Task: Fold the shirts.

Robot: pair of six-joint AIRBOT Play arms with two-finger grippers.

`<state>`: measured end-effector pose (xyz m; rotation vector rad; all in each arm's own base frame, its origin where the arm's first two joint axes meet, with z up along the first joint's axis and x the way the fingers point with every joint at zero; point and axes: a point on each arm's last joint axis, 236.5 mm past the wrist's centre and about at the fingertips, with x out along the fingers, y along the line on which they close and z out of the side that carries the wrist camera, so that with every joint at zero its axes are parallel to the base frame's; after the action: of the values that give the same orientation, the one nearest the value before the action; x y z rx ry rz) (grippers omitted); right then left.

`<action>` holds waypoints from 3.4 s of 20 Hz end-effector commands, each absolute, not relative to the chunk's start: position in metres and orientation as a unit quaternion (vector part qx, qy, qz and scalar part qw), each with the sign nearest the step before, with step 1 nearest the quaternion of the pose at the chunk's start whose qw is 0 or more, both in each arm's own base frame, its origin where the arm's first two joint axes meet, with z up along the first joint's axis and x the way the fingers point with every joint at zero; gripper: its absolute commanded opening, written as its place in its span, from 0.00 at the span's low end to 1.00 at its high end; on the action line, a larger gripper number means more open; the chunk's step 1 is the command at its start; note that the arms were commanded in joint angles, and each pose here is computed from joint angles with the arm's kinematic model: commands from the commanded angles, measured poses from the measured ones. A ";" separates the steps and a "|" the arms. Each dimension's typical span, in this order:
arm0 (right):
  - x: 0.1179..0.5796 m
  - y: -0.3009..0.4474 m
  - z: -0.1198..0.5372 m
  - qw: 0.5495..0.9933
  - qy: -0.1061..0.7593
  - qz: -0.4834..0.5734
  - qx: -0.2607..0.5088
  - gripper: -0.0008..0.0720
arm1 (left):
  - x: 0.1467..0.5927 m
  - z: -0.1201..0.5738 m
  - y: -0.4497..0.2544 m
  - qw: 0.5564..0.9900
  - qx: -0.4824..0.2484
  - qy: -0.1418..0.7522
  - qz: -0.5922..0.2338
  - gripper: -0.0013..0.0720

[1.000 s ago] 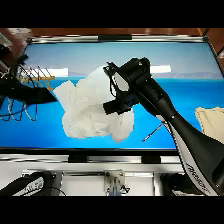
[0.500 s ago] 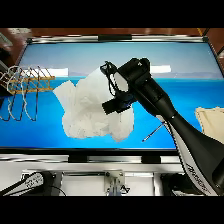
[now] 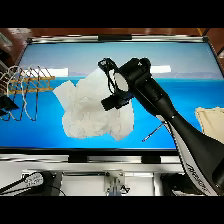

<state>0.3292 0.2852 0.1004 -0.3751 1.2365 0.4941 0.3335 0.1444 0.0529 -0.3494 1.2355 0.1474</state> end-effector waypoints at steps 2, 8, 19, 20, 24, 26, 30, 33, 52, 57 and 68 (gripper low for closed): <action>0.331 0.287 0.101 0.766 0.556 0.251 -0.201 0.08 | 0.336 0.016 0.151 0.783 -0.136 0.602 0.077 0.85; 0.322 0.283 0.098 0.752 0.572 0.254 -0.209 0.08 | 0.343 -0.003 0.160 0.778 -0.134 0.609 0.084 0.83; 0.323 0.280 0.098 0.752 0.572 0.249 -0.213 0.08 | 0.350 -0.070 0.142 0.734 -0.133 0.666 0.035 0.82; 0.323 0.280 0.098 0.752 0.572 0.249 -0.213 0.08 | 0.350 -0.075 0.141 0.730 -0.135 0.669 0.034 0.82; 0.323 0.280 0.098 0.752 0.572 0.249 -0.213 0.08 | 0.348 -0.089 0.140 0.719 -0.136 0.681 0.027 0.82; 0.324 0.280 0.098 0.752 0.572 0.248 -0.213 0.08 | 0.350 -0.090 0.141 0.722 -0.133 0.678 0.026 0.81; 0.325 0.280 0.098 0.753 0.571 0.247 -0.214 0.08 | 0.357 -0.089 0.140 0.733 -0.128 0.668 0.015 0.61; 0.325 0.279 0.098 0.754 0.570 0.246 -0.215 0.08 | 0.361 -0.089 0.139 0.739 -0.130 0.661 0.015 0.52; 0.339 0.262 0.100 0.765 0.558 0.211 -0.241 0.08 | 0.365 -0.083 0.141 0.738 -0.122 0.663 0.004 0.09; 0.344 0.256 0.101 0.769 0.554 0.199 -0.250 0.08 | 0.374 -0.046 0.145 0.760 -0.113 0.639 0.012 0.08; 0.362 0.189 0.127 0.781 0.554 0.080 -0.276 0.08 | 0.409 0.104 0.131 0.835 -0.084 0.543 0.029 0.08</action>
<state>0.3555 0.2151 0.1150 -0.5942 1.1966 0.2687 0.4017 0.1444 0.0566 -0.1836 1.2154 0.0586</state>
